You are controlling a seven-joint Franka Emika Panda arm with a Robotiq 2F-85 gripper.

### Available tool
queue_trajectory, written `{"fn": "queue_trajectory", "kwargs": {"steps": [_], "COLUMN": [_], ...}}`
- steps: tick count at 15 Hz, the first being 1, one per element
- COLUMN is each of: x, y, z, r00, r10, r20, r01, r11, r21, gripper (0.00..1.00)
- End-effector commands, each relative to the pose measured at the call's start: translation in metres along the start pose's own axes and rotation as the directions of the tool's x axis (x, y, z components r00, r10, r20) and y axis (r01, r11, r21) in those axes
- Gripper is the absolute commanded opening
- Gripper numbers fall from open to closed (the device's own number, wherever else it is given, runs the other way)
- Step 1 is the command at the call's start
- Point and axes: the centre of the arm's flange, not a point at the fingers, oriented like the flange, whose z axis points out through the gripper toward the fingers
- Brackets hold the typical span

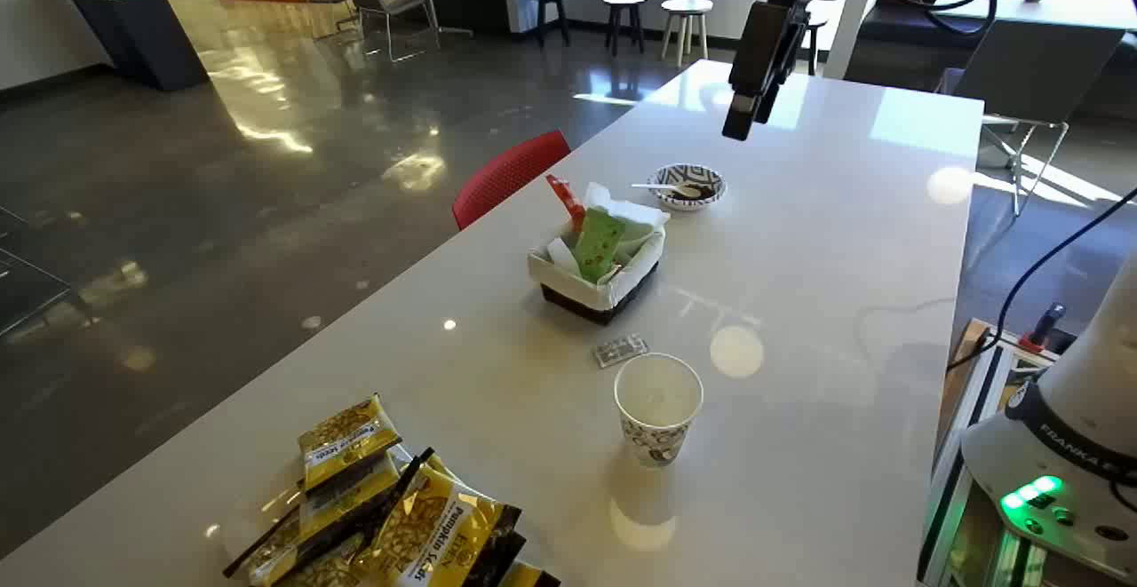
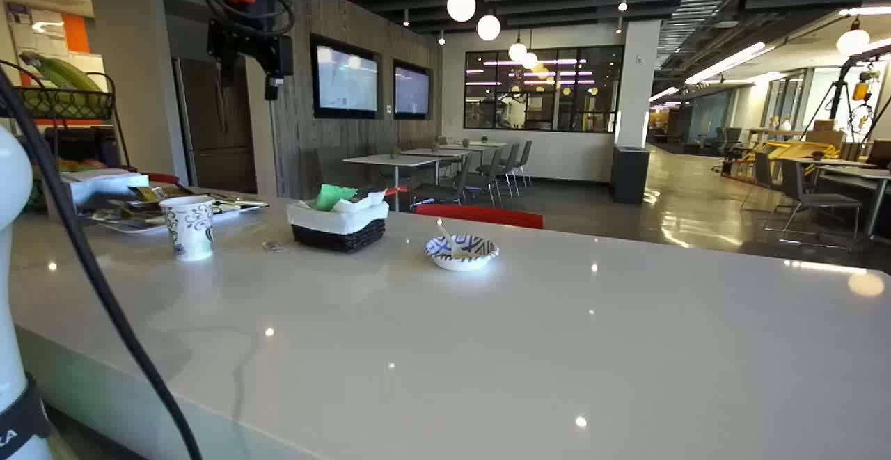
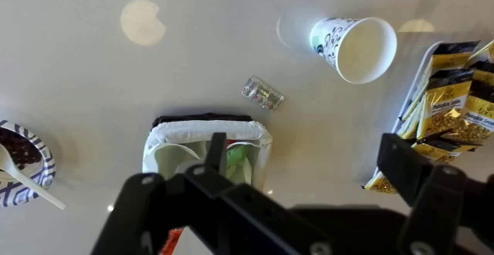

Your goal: Use the plastic spoon to put some of the contents of the plate into the paper cup

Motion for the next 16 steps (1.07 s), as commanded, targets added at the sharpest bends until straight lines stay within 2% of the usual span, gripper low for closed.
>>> {"fn": "queue_trajectory", "kwargs": {"steps": [1,8,10,13,14,16], "x": [0.000,0.000,0.006,0.022,0.029,0.053], "y": [0.000,0.000,0.015,0.043,0.052,0.074], "z": [0.000,0.000,0.001,0.002,0.003,0.005], "r00": [1.000,1.000,0.989,0.962,0.946,0.928], "r10": [0.000,0.000,-0.132,-0.208,-0.245,-0.267], "r20": [0.000,0.000,0.073,0.175,0.213,0.260], "r01": [0.000,0.000,0.134,0.230,0.276,0.324], "r11": [1.000,1.000,0.991,0.966,0.953,0.922], "r21": [0.000,0.000,-0.025,-0.115,-0.128,-0.211], "gripper": [1.00,1.00,1.00,1.00,1.00,1.00]}}
